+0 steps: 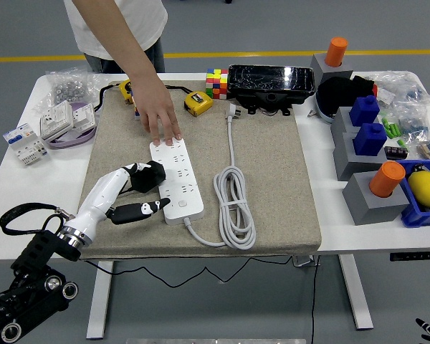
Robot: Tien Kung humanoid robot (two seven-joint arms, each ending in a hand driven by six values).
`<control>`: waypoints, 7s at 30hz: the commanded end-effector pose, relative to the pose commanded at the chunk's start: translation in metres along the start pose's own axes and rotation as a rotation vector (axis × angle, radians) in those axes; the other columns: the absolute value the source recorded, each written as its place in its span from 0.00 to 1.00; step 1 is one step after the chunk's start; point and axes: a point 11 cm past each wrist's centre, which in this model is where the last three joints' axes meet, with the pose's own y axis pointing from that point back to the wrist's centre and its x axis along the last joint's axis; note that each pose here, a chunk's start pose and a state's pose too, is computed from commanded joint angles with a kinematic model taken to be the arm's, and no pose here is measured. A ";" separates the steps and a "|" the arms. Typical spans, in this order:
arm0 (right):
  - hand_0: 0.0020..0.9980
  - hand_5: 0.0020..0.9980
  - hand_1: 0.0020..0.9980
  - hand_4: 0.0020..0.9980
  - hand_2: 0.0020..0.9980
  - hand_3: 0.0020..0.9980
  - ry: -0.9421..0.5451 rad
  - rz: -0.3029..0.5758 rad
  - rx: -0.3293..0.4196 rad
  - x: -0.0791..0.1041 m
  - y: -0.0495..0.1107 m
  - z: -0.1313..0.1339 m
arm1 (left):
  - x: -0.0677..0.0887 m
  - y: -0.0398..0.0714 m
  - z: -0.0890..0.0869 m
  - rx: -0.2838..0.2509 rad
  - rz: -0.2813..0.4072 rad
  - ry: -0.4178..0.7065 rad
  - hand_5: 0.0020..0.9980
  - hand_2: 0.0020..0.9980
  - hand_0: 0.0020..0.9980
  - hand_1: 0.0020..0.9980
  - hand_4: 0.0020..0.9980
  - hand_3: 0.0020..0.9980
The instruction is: Put the plug near the board,insert it into the board,press the button,pull the plug out
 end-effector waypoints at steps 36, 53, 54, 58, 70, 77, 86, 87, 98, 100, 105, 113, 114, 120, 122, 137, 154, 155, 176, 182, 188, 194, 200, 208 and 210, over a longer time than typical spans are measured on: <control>0.56 0.50 0.64 0.97 0.63 0.60 -0.009 0.000 -0.008 0.001 0.000 0.006 | -0.007 -0.022 0.029 -0.059 -0.034 0.006 0.49 0.75 0.72 0.76 0.88 0.72; 0.56 0.50 0.64 0.97 0.63 0.60 -0.010 -0.001 -0.007 0.000 0.000 0.005 | -0.013 -0.028 0.033 -0.053 -0.072 -0.001 0.49 0.74 0.72 0.74 0.88 0.71; 0.56 0.50 0.64 0.97 0.63 0.60 -0.010 0.000 -0.007 0.000 0.000 0.005 | -0.014 -0.028 0.034 -0.054 -0.074 0.000 0.49 0.74 0.72 0.74 0.88 0.71; 0.56 0.50 0.64 0.97 0.63 0.60 -0.009 0.000 -0.007 0.000 0.000 0.005 | -0.014 -0.028 0.036 -0.060 -0.074 0.005 0.49 0.73 0.71 0.74 0.88 0.71; 0.56 0.50 0.64 0.97 0.63 0.60 -0.010 -0.001 -0.006 0.000 0.000 0.005 | -0.013 -0.029 0.047 -0.097 -0.070 0.033 0.49 0.73 0.70 0.73 0.88 0.70; 0.56 0.50 0.64 0.97 0.63 0.60 -0.008 0.002 -0.009 0.001 0.000 0.006 | -0.005 -0.025 0.070 -0.159 -0.057 0.095 0.49 0.68 0.63 0.66 0.88 0.69; 0.56 0.50 0.64 0.97 0.63 0.60 -0.009 0.001 -0.005 0.001 0.000 0.004 | -0.011 -0.013 0.082 -0.083 -0.217 0.067 0.44 0.43 0.26 0.32 0.88 0.68; 0.56 0.50 0.64 0.97 0.63 0.60 -0.010 0.002 -0.006 0.002 0.000 0.004 | -0.013 -0.011 0.081 -0.063 -0.244 0.041 0.44 0.43 0.26 0.32 0.88 0.68; 0.56 0.50 0.64 0.97 0.63 0.60 -0.006 0.002 -0.006 0.002 0.000 0.005 | -0.024 0.005 0.062 0.119 -0.413 -0.110 0.41 0.15 0.08 0.08 0.86 0.86; 0.56 0.50 0.64 0.97 0.63 0.60 -0.005 0.002 -0.006 0.002 0.000 0.004 | -0.025 0.005 0.060 0.127 -0.419 -0.117 0.42 0.14 0.08 0.08 0.85 0.86; 0.56 0.50 0.64 0.97 0.63 0.60 -0.003 0.002 -0.005 0.002 0.000 0.003 | -0.025 0.004 0.058 0.135 -0.421 -0.127 0.42 0.14 0.08 0.08 0.85 0.86; 0.56 0.50 0.64 0.97 0.63 0.60 0.002 0.004 -0.002 0.003 0.001 0.001 | -0.028 0.000 0.051 0.162 -0.431 -0.137 0.39 0.14 0.07 0.08 0.85 0.86; 0.56 0.50 0.64 0.97 0.63 0.60 0.003 0.004 -0.003 0.003 0.001 0.001 | -0.028 0.000 0.050 0.166 -0.432 -0.140 0.39 0.14 0.07 0.08 0.85 0.86; 0.56 0.50 0.64 0.97 0.63 0.60 0.004 0.005 -0.007 0.004 0.001 0.003 | -0.031 -0.001 0.045 0.186 -0.440 -0.145 0.38 0.14 0.07 0.08 0.84 0.86; 0.56 0.50 0.64 0.97 0.63 0.60 0.005 0.005 -0.008 0.004 0.001 0.004 | -0.032 -0.001 0.044 0.193 -0.444 -0.146 0.38 0.14 0.07 0.08 0.84 0.86; 0.56 0.50 0.64 0.97 0.62 0.60 -0.005 0.003 -0.009 0.003 0.001 0.006 | -0.028 -0.003 0.051 0.139 -0.409 -0.056 0.36 0.15 0.08 0.07 0.83 0.72; 0.56 0.50 0.64 0.97 0.63 0.60 -0.007 0.002 -0.007 0.002 0.000 0.005 | -0.023 -0.007 0.053 0.034 -0.334 0.100 0.38 0.32 0.23 0.22 0.82 0.63; 0.56 0.50 0.64 0.97 0.63 0.60 -0.007 0.002 -0.008 0.002 0.000 0.005 | -0.023 -0.007 0.054 0.029 -0.332 0.102 0.38 0.32 0.23 0.22 0.82 0.63; 0.56 0.50 0.64 0.97 0.63 0.60 -0.003 0.002 -0.004 0.002 0.000 0.003 | -0.026 -0.007 0.045 0.086 -0.359 0.013 0.37 0.18 0.13 0.09 0.82 0.67; 0.56 0.50 0.64 0.97 0.63 0.60 0.000 0.001 -0.001 0.001 0.000 0.001 | -0.026 -0.008 0.043 0.078 -0.352 -0.015 0.37 0.16 0.10 0.08 0.83 0.66; 0.56 0.50 0.64 0.97 0.63 0.60 0.004 0.003 -0.002 0.003 0.001 0.001 | -0.026 -0.009 0.042 0.069 -0.338 -0.035 0.37 0.16 0.09 0.08 0.83 0.67; 0.56 0.50 0.64 0.97 0.63 0.60 0.005 0.003 0.001 0.003 0.001 -0.001 | -0.027 -0.010 0.040 0.077 -0.337 -0.040 0.37 0.16 0.09 0.08 0.84 0.68; 0.56 0.50 0.64 0.97 0.63 0.60 0.007 0.004 -0.002 0.004 0.001 0.000 | -0.030 -0.010 0.035 0.096 -0.344 -0.049 0.37 0.16 0.09 0.08 0.84 0.69; 0.56 0.50 0.64 0.97 0.62 0.60 0.006 0.003 -0.005 0.003 0.001 0.002 | -0.034 -0.012 0.033 0.103 -0.333 -0.045 0.37 0.16 0.09 0.08 0.86 0.72; 0.56 0.50 0.64 0.97 0.62 0.60 0.005 0.003 -0.005 0.003 0.001 0.003 | -0.035 -0.012 0.033 0.107 -0.338 -0.047 0.37 0.16 0.09 0.08 0.86 0.72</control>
